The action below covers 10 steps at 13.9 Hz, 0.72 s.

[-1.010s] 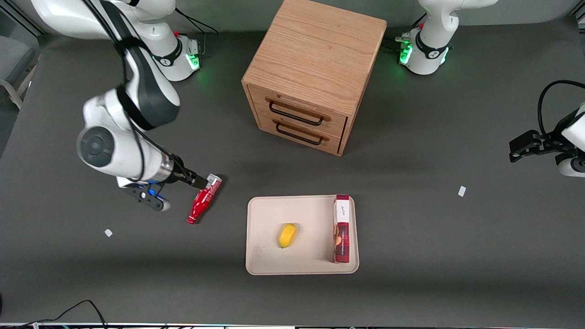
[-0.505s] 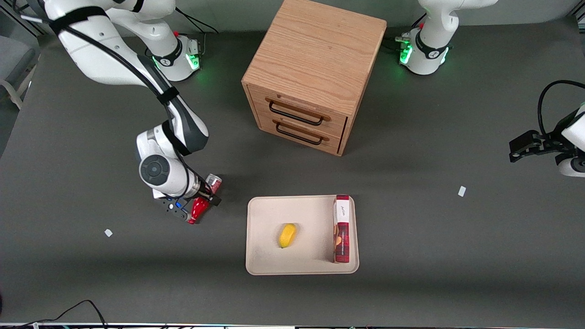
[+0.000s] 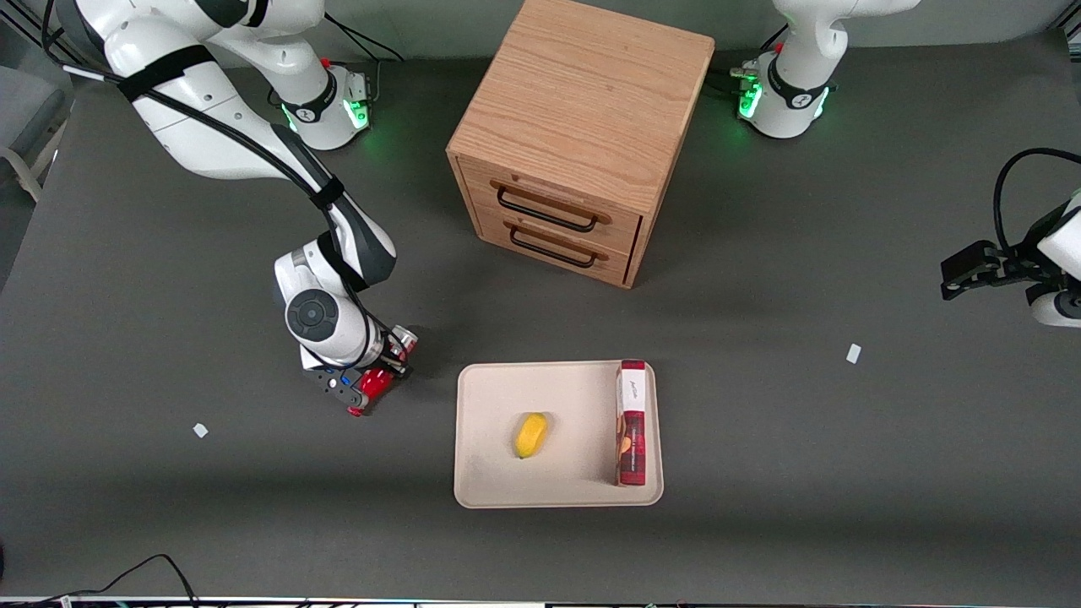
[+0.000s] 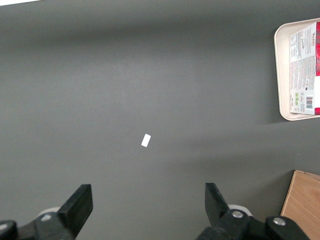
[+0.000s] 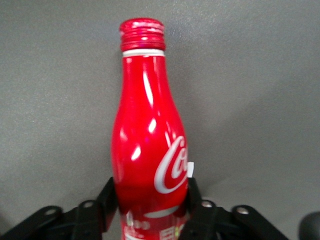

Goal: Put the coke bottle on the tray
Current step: 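Close the right gripper around the bottle's body and lift it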

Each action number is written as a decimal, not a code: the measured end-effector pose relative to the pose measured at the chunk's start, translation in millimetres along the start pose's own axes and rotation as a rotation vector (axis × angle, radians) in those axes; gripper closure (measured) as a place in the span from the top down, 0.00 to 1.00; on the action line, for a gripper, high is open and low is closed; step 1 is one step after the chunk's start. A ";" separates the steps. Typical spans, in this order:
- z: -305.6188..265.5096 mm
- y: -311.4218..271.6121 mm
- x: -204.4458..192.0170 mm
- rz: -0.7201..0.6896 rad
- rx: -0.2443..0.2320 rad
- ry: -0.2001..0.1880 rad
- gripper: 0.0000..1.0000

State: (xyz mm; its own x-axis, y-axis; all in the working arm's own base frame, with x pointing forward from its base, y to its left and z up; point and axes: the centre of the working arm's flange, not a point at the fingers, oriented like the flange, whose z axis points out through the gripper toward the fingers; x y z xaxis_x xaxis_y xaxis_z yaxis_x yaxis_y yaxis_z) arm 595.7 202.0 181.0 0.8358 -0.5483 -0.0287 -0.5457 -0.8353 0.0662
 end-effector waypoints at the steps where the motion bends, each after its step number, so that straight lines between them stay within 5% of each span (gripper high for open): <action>1: -0.7 -0.1 0.0 0.000 0.001 0.001 0.54; 6: -22.8 -5.3 4.7 -0.012 0.020 0.031 0.54; 10: -122.4 -15.5 7.5 -0.103 0.003 0.081 0.54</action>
State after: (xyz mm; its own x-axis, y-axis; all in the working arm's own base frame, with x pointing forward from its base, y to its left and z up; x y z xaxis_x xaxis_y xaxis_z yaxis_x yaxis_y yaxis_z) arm 617.8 215.7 301.9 0.8895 -0.4547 0.0458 -0.4569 -0.8872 0.0640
